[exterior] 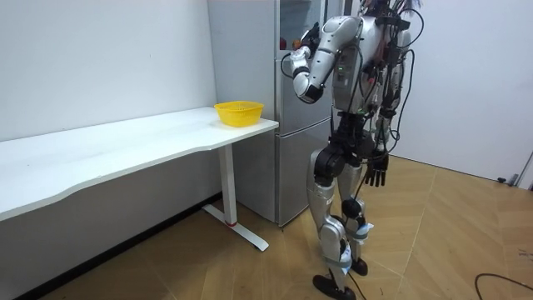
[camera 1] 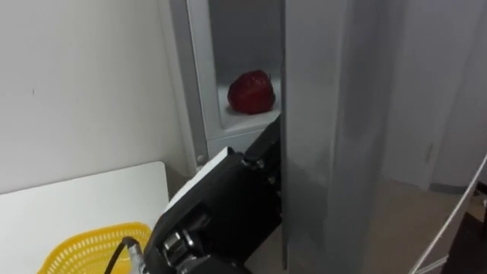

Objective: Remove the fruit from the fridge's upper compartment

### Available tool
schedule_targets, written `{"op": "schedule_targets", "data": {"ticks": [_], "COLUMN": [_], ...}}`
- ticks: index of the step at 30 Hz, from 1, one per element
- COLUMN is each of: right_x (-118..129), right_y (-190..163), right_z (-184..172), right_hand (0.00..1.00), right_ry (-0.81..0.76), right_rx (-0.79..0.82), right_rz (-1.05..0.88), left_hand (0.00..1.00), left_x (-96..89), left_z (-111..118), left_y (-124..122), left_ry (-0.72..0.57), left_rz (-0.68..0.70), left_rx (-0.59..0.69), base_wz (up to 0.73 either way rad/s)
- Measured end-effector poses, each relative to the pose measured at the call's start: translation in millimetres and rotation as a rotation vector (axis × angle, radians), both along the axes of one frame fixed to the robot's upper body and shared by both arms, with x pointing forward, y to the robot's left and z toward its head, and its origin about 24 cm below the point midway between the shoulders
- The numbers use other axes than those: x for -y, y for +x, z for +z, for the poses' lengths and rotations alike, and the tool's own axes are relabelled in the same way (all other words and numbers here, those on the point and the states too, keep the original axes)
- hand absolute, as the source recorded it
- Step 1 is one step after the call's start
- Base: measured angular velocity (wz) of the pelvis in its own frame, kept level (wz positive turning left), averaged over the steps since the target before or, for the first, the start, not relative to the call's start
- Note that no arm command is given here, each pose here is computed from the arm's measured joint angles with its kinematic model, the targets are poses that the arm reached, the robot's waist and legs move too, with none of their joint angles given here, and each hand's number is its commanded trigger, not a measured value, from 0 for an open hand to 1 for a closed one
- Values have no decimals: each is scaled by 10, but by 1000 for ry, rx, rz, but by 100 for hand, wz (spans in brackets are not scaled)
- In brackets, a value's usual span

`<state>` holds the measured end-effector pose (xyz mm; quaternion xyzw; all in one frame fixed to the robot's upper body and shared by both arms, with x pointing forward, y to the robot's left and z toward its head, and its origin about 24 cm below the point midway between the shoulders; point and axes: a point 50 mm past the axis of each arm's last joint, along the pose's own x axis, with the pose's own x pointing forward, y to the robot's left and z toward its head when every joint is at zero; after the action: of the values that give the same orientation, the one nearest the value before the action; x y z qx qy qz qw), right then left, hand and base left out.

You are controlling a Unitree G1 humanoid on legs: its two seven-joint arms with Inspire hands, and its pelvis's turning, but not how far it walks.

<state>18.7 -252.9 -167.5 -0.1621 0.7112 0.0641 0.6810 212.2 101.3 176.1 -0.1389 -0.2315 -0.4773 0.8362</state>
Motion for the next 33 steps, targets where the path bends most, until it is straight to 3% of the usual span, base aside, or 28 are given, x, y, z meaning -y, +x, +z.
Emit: {"op": "schedule_targets", "data": {"ticks": [13, 33], "right_x": [97, 111], "right_y": [-98, -142], "right_z": [25, 30], "right_hand": [0, 0], "right_ry": [-30, -22], "right_rx": [-12, 7], "right_rz": [-40, -140], "left_hand": [0, 0], "left_x": [163, 241], "left_z": [51, 85], "left_y": [-26, -45], "left_ry": [23, 49], "left_rz": [-96, -167], "left_rx": [36, 73], "base_wz": [-16, -9]}}
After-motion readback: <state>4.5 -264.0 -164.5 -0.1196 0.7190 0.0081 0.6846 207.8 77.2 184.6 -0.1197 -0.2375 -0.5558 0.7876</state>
